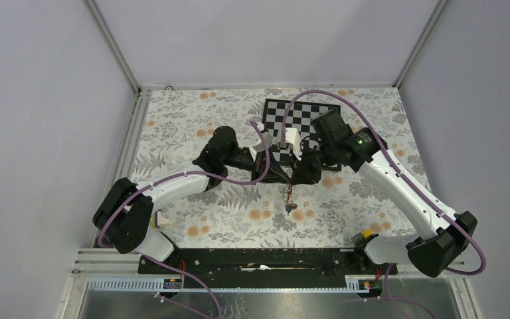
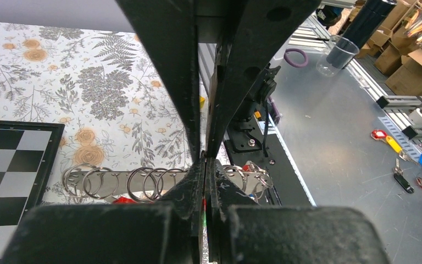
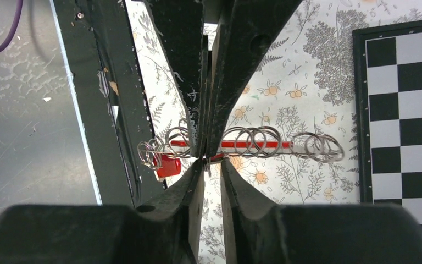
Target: Put the keys on the keyring
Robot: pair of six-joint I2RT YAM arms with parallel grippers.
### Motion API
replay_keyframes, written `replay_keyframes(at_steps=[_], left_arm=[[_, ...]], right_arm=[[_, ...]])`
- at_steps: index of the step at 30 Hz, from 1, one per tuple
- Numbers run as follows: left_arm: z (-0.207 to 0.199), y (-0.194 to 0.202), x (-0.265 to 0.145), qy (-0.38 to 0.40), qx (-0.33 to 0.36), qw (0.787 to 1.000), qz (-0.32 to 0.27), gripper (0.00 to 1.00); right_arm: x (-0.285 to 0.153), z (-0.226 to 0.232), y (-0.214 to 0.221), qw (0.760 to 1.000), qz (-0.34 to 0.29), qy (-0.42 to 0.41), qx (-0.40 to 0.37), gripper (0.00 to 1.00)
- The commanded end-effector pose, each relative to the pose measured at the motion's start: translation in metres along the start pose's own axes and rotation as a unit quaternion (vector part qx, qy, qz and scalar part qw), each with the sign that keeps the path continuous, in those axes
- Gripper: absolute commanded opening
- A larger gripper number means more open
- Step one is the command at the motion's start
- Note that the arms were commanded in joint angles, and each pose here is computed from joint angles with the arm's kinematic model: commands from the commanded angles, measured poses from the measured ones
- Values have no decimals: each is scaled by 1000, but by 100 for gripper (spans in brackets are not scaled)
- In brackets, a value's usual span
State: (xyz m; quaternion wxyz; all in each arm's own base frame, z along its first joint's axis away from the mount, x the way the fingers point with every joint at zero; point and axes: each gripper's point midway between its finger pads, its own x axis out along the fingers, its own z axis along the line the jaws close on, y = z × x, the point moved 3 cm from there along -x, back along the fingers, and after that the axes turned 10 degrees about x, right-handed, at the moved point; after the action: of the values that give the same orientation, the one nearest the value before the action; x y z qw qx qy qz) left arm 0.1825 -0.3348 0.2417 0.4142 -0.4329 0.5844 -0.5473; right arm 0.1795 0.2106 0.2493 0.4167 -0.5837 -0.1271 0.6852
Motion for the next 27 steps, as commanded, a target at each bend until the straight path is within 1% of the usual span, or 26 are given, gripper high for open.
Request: replay_keyframes(at_steps=[1, 5, 8, 13, 17, 21, 27], left_arm=[[-16, -14, -2, 50, 32, 998, 4, 0], [-24, -12, -7, 75, 56, 995, 25, 0], [-29, -11, -10, 88, 72, 993, 37, 0], [-33, -15, -11, 98, 80, 991, 34, 0], [-31, -21, -11, 96, 77, 992, 33, 0], [-28, -28, -9, 87, 67, 993, 34, 0], [-23, -40, -6, 73, 48, 996, 27, 0]], right_arm=[[-13, 5, -15, 998, -55, 12, -31, 27], [-22, 7, -13, 996, -77, 9, -33, 36], [-25, 17, -9, 995, -91, -23, -39, 41], [-18, 29, -2, 990, -102, -80, -50, 46], [-13, 33, -1, 986, -114, -104, -57, 48], [-10, 30, -5, 984, -136, -94, -73, 49], [-5, 27, 0, 982, -142, -92, -78, 48]])
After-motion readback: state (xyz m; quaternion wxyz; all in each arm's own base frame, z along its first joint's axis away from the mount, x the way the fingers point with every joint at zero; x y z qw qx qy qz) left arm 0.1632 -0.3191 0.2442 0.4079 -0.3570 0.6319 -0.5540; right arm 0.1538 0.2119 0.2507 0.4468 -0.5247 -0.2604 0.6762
